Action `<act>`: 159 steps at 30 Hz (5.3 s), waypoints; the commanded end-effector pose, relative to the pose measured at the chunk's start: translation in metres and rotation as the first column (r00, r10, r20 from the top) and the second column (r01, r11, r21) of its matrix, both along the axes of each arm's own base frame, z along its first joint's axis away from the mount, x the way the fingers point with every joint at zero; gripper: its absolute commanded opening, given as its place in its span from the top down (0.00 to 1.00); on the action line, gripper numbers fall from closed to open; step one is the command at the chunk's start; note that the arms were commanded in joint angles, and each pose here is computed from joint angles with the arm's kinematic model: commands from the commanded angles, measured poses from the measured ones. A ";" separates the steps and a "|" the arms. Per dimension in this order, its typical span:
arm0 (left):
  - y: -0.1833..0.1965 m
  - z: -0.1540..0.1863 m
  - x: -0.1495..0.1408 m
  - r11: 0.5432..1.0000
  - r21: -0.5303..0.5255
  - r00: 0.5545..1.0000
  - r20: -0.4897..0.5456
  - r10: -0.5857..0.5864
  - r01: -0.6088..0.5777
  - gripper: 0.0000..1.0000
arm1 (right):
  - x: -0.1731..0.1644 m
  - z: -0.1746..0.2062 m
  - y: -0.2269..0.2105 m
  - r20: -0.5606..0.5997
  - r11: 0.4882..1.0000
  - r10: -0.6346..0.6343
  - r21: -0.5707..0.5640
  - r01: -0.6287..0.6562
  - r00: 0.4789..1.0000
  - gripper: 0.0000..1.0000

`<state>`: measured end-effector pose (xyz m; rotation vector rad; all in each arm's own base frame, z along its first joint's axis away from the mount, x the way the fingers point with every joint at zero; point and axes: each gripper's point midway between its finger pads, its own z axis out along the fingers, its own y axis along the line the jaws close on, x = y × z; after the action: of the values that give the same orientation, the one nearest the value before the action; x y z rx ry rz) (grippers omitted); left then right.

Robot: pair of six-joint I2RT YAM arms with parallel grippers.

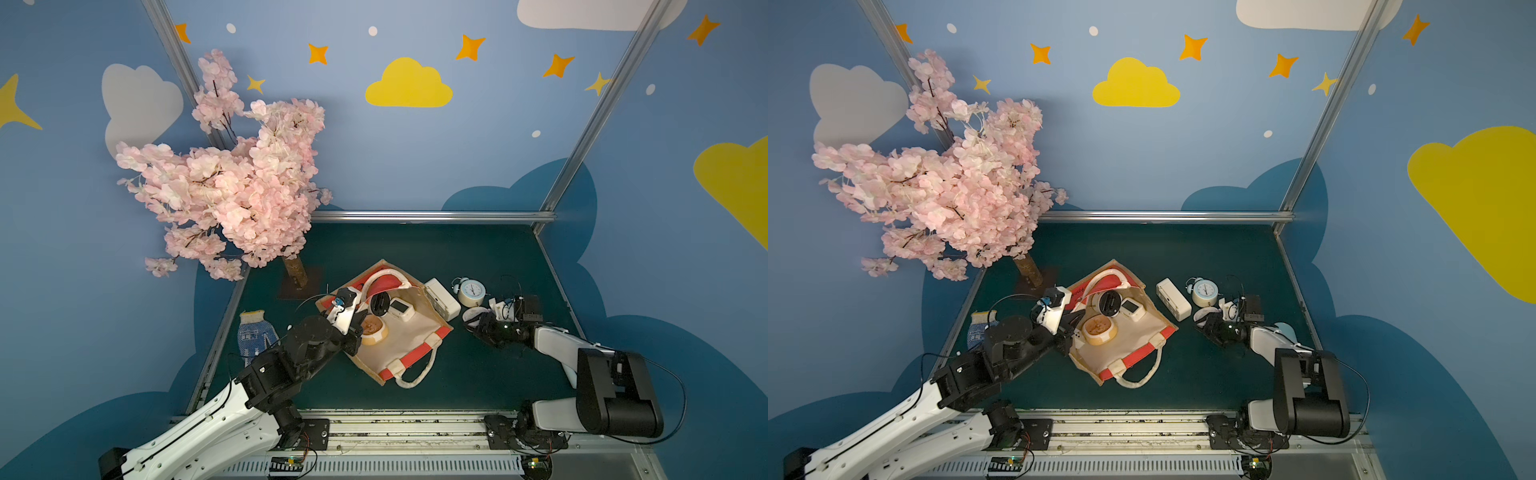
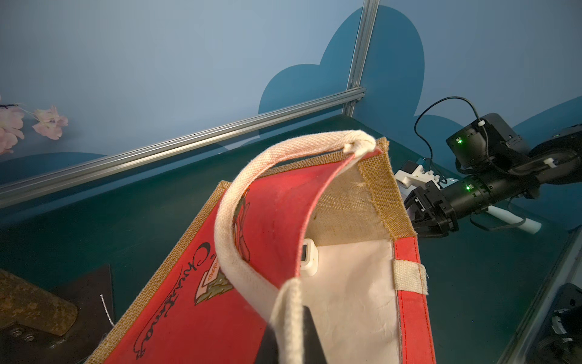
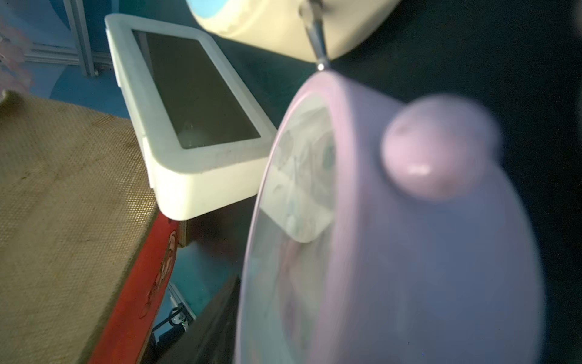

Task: Take the alarm clock out of the canvas bag
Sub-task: Place the alarm at the center of the board, then pick up the alarm from the canvas bag.

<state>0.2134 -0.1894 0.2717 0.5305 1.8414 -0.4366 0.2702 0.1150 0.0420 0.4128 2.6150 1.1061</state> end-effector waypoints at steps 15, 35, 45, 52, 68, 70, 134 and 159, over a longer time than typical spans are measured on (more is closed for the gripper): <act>-0.008 0.029 0.000 0.998 -0.048 0.997 0.073 -0.039 0.043 0.92 | -0.037 0.030 -0.012 0.000 0.997 -0.070 -0.045 0.070 0.998 0.29; -0.014 0.030 0.000 0.997 -0.033 0.994 0.094 -0.061 0.064 0.93 | -0.074 0.205 0.058 0.746 0.958 0.276 -0.265 -0.111 0.605 0.38; -0.016 0.037 0.000 0.997 -0.055 0.995 0.086 -0.057 0.062 0.93 | -0.098 0.214 0.172 0.760 0.850 0.527 -0.481 -0.216 0.380 0.39; -0.021 0.039 -0.002 0.996 -0.056 0.994 0.088 -0.068 0.073 0.93 | -0.102 0.174 0.223 0.641 0.744 0.667 -0.594 -0.305 0.380 0.39; -0.027 0.044 -0.016 0.988 -0.063 0.980 0.149 -0.132 0.143 0.94 | -0.030 0.066 0.180 0.339 0.597 0.723 -0.745 -0.298 0.601 0.38; -0.028 0.044 -0.016 0.987 -0.058 0.978 0.154 -0.138 0.148 0.94 | -0.025 0.052 0.181 0.294 0.567 0.737 -0.759 -0.321 0.609 0.38; -0.029 -0.016 -0.036 0.973 -0.096 0.977 0.009 -0.212 0.212 0.92 | -0.040 0.018 0.259 0.299 0.526 0.824 -0.720 -0.453 0.481 0.24; -0.034 -0.015 -0.039 0.966 -0.080 0.970 0.012 -0.245 0.245 0.92 | 0.009 0.000 0.256 0.168 0.611 0.658 -0.689 -0.390 0.734 0.18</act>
<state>0.1910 -0.2048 0.2314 0.6277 1.8386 -0.5333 0.2706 0.3803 0.0469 -0.8489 2.4691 0.3112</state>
